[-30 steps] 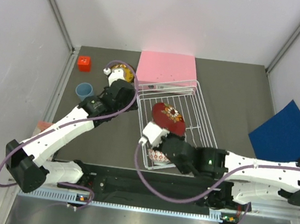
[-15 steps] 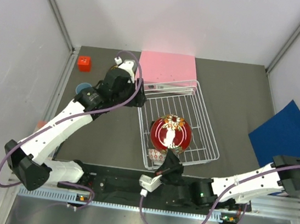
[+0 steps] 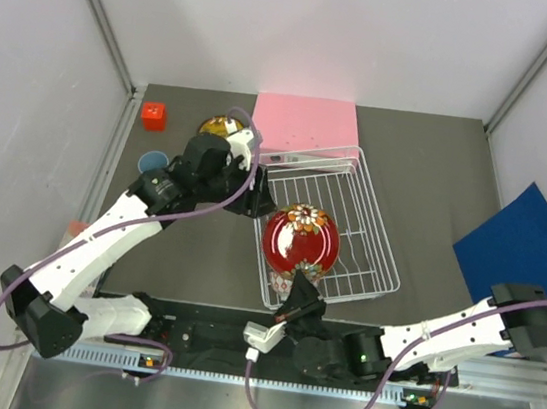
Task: Unload the mixed dishes from the dish rack
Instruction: Place the plate at the center of the board.
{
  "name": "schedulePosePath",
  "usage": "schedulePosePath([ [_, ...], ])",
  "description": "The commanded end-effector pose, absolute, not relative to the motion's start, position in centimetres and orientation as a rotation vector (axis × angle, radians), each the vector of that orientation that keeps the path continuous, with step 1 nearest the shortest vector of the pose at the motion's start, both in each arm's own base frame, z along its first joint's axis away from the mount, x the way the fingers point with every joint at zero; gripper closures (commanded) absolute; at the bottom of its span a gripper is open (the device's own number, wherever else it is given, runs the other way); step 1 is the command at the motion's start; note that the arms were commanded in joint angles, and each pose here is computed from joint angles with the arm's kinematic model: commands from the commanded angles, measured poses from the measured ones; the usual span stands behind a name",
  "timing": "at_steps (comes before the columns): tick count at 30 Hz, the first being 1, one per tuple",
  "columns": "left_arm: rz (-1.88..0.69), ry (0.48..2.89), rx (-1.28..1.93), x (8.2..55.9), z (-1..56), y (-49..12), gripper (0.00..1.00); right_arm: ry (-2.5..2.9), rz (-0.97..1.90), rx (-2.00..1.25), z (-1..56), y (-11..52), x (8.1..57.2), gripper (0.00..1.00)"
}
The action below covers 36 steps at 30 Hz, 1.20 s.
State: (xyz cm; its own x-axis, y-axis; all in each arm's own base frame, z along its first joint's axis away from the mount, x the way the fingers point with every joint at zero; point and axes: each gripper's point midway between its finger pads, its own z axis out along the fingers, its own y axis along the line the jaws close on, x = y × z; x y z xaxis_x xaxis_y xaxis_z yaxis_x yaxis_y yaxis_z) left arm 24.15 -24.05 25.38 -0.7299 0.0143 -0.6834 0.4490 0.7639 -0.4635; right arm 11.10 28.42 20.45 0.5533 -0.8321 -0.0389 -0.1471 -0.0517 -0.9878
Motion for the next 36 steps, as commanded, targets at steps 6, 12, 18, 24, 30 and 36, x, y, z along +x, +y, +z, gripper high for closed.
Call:
schedulePosePath([
  [6,-1.061,2.029,0.496,21.1,29.4,-25.4,0.34,0.923,-0.493,-1.394,25.8,31.7,10.0,1.0],
  [12,-1.174,1.996,0.552,19.6,29.1,-26.2,0.36,0.915,-0.477,-1.398,25.6,32.4,9.8,1.0],
  [18,-1.254,1.987,0.6,18.5,28.7,-26.9,0.48,0.908,-0.471,-1.39,25.8,32.6,9.9,1.0],
  [24,-1.283,1.997,0.61,18.1,28.0,-27.0,0.72,0.91,-0.468,-1.384,25.9,32.3,10.0,1.0],
  [30,-1.311,1.986,0.615,17.8,27.9,-27.2,1.0,0.921,-0.466,-1.37,26.0,31.9,10.1,1.0],
  [36,-1.233,1.974,0.503,19.4,28.5,-26.6,1.0,0.947,-0.504,-1.339,25.7,31.6,10.4,0.71],
])
